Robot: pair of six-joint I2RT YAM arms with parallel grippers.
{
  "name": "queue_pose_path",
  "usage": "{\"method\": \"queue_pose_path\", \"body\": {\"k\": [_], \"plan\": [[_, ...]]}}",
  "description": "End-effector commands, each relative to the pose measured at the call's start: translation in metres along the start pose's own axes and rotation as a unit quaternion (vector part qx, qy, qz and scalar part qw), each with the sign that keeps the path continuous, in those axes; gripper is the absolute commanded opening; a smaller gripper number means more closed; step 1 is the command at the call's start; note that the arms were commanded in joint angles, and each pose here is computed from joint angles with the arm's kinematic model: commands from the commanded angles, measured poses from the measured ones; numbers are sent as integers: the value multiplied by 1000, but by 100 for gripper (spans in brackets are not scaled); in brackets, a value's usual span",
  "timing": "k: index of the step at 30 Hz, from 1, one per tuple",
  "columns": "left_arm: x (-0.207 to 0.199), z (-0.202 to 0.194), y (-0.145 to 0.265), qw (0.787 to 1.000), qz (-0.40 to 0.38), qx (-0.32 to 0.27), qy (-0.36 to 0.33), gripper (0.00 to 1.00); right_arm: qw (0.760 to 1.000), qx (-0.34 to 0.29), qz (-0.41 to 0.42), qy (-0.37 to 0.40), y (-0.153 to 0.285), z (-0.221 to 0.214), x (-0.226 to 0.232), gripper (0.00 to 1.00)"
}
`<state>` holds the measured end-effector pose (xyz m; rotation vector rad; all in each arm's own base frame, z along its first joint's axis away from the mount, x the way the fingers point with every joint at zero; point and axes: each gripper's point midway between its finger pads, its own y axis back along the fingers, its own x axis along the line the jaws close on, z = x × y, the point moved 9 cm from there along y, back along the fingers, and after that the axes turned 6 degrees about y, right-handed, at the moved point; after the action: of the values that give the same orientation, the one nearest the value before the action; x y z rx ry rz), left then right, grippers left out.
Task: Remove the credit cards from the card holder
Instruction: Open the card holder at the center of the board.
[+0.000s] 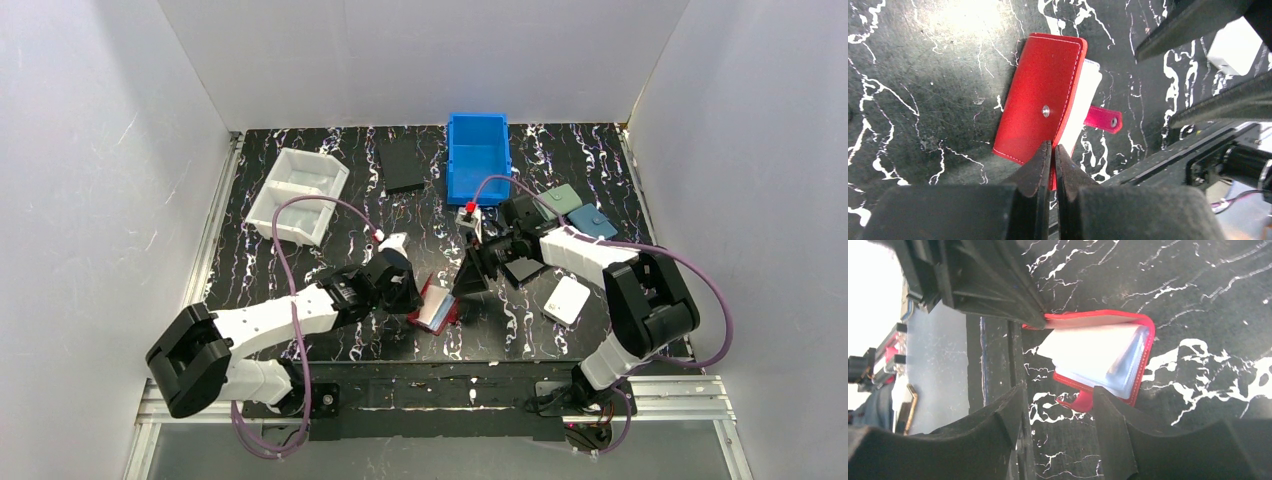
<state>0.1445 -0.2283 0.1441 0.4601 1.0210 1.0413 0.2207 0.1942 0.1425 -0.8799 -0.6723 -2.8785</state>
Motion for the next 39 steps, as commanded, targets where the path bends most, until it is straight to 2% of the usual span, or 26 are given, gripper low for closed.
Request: {"method": "queue_pose_path", "body": {"k": [1, 5, 8, 10, 13, 16, 19, 21, 24, 29, 39], "plan": [[12, 2, -5, 998, -17, -1, 65, 0, 994, 1, 58, 91, -4, 5, 24, 60], [36, 4, -8, 994, 9, -2, 106, 0, 986, 30, 49, 155, -18, 0, 34, 59], [50, 4, -3, 993, 25, -11, 118, 0, 984, 46, 44, 169, -27, -4, 36, 58], [55, 3, -2, 991, 17, -11, 130, 0, 983, 51, 33, 170, -34, -6, 34, 58], [51, 5, -1, 987, -37, 4, 157, 0, 984, 50, 6, 171, -42, -6, 31, 59], [45, 6, 1, 984, -59, 12, 167, 0, 983, 49, 1, 179, -41, -4, 31, 62], [42, 8, 3, 984, -68, 13, 167, 0, 977, 60, -3, 205, -39, -4, 29, 72], [41, 9, 4, 984, -69, 14, 165, 0, 967, 79, -13, 241, -39, -8, 25, 78], [42, 8, 3, 984, -68, 20, 164, 0, 937, 112, -7, 332, -44, -18, 22, 83], [42, 6, 3, 984, -72, 30, 163, 0, 885, 76, -16, 459, -45, -5, 20, 93], [40, 6, 8, 983, -84, 28, 163, 0, 875, 117, 19, 470, -70, -4, 8, 87]]}}
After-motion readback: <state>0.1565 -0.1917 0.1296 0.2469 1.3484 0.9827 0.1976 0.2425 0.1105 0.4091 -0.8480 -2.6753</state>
